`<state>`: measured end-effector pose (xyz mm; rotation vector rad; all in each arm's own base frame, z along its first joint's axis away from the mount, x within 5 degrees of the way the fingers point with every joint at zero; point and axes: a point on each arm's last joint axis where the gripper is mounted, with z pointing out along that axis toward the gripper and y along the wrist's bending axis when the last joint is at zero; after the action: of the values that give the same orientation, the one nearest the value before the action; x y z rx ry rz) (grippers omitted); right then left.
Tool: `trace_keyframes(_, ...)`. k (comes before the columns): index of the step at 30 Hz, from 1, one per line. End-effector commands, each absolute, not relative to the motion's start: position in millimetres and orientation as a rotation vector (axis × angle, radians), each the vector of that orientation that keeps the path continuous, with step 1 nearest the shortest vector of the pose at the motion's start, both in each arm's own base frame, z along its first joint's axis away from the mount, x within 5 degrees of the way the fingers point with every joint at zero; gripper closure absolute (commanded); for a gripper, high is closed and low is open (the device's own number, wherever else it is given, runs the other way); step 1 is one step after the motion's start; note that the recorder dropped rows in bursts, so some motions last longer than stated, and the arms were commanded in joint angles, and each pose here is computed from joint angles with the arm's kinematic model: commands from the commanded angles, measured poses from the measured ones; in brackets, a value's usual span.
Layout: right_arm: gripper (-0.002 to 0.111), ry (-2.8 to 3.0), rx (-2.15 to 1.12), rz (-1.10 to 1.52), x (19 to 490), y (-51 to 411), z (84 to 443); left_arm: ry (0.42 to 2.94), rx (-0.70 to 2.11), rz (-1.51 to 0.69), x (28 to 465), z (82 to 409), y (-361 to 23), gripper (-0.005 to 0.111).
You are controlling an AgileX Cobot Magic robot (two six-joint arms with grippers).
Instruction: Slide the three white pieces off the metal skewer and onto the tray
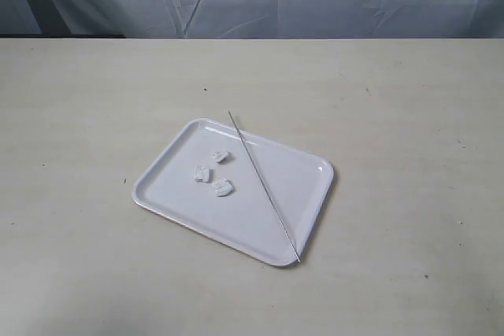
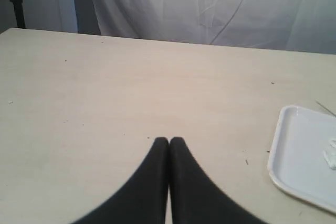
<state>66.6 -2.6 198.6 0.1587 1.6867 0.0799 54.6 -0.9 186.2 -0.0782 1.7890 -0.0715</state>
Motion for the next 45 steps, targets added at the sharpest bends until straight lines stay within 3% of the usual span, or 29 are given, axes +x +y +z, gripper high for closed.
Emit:
trace_keyframes(1,0.109,1.724,0.168,0.082,63,-2,194,1.803,-0.042,-0.058,54,184,-2,0.107)
trace_keyframes(45,0.109,1.808,0.043,-0.011,56,-2,185,1.790,-0.107,0.021,54,185,4,0.107)
